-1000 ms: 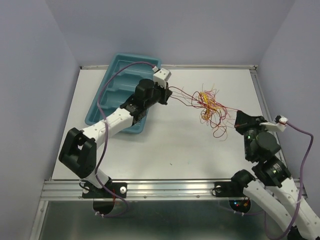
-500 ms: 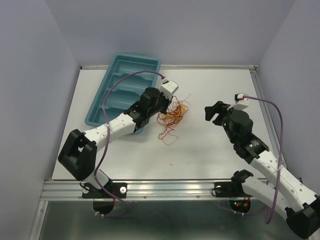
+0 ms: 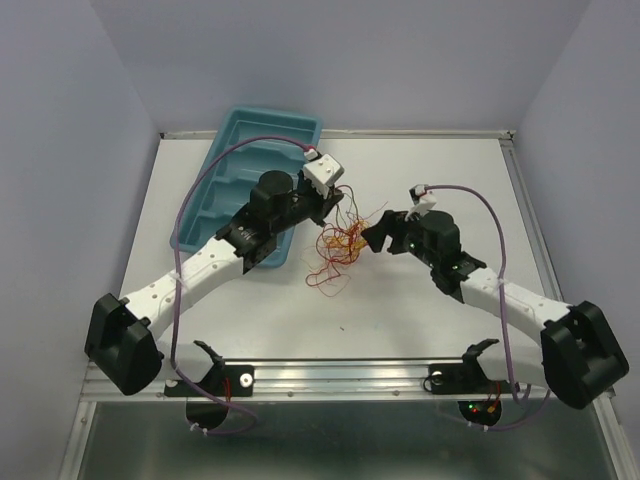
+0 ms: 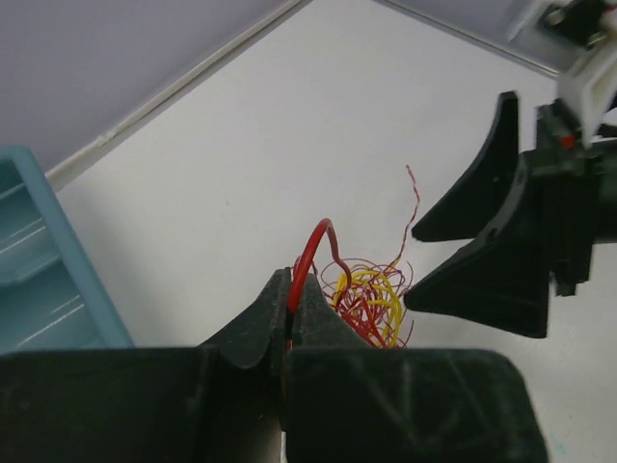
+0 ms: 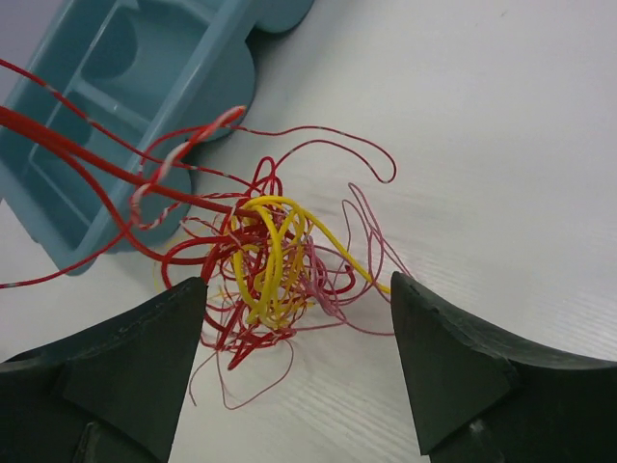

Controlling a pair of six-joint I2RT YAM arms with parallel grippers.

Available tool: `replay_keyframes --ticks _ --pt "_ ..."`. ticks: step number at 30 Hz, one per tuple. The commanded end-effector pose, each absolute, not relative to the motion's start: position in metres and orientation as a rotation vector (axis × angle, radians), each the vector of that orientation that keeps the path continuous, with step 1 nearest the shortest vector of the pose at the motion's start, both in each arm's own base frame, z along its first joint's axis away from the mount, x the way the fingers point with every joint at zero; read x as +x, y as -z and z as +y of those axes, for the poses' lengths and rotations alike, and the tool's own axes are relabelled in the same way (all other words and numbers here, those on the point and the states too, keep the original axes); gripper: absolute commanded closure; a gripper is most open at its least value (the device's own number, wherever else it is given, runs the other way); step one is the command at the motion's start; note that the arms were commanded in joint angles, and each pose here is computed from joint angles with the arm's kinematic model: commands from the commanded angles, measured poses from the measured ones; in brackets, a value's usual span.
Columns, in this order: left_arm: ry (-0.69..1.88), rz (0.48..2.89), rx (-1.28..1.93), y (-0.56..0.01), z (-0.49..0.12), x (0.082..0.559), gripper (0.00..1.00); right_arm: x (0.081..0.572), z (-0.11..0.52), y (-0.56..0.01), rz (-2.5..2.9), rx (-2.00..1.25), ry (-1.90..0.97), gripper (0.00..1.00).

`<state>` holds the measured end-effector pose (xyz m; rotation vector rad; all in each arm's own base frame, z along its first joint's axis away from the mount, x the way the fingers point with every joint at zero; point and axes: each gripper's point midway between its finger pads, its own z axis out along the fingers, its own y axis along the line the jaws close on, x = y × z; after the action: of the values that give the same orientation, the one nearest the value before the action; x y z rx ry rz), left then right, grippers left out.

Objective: Untangle the cables

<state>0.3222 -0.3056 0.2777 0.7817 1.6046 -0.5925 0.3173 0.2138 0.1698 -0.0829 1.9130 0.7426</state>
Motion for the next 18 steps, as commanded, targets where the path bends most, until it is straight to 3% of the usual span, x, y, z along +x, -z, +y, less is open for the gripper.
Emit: replay_keyframes --ticks 1,3,5,7,10,14,18 --pt "0.677 1.488 0.835 -0.307 -0.309 0.3 1.0 0.315 0.254 -0.188 1.811 -0.232 -0.925 0.18" --pt "0.698 1.466 0.841 -0.315 -0.309 0.294 1.0 0.318 0.265 -0.167 1.866 -0.241 -0.915 0.21" --pt "0.703 1.447 0.838 -0.324 -0.309 0.292 1.0 0.329 0.269 -0.159 1.902 -0.208 -0.884 0.33" --pt "0.67 1.41 0.785 -0.351 -0.3 0.294 1.0 0.34 0.263 -0.132 2.005 -0.132 -0.806 0.65" --pt "0.535 1.39 0.625 -0.379 -0.271 0.31 1.0 0.35 0.241 -0.132 2.01 0.016 -0.686 0.83" --pt "0.373 1.353 0.348 -0.422 -0.218 0.321 1.0 0.356 0.175 -0.139 1.953 0.317 -0.398 0.85" --pt "0.321 1.321 0.22 -0.447 -0.189 0.318 1.0 0.354 0.103 -0.142 1.837 0.694 -0.15 0.79"
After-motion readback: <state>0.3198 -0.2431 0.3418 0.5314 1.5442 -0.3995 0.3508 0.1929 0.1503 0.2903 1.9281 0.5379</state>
